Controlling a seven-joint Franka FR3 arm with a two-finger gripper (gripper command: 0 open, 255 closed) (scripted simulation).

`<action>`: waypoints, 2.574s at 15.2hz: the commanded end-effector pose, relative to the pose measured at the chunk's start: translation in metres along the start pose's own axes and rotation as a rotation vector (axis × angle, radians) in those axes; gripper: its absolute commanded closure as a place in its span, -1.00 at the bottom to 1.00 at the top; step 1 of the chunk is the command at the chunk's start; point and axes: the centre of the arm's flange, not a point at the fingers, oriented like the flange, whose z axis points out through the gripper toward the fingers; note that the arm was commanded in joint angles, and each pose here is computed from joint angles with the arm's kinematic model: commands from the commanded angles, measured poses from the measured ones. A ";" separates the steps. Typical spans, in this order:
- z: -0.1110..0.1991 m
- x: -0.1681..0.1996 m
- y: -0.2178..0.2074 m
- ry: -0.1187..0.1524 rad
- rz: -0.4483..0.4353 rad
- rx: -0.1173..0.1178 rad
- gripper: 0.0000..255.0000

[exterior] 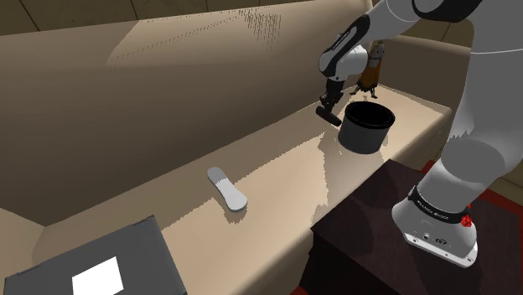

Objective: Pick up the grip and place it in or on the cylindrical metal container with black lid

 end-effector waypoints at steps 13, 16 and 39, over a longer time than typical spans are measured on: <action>-0.004 0.012 -0.009 0.035 0.016 -0.025 -1.00; 0.012 0.013 -0.008 0.035 0.016 -0.025 -1.00; 0.031 0.014 -0.008 0.035 0.017 -0.025 1.00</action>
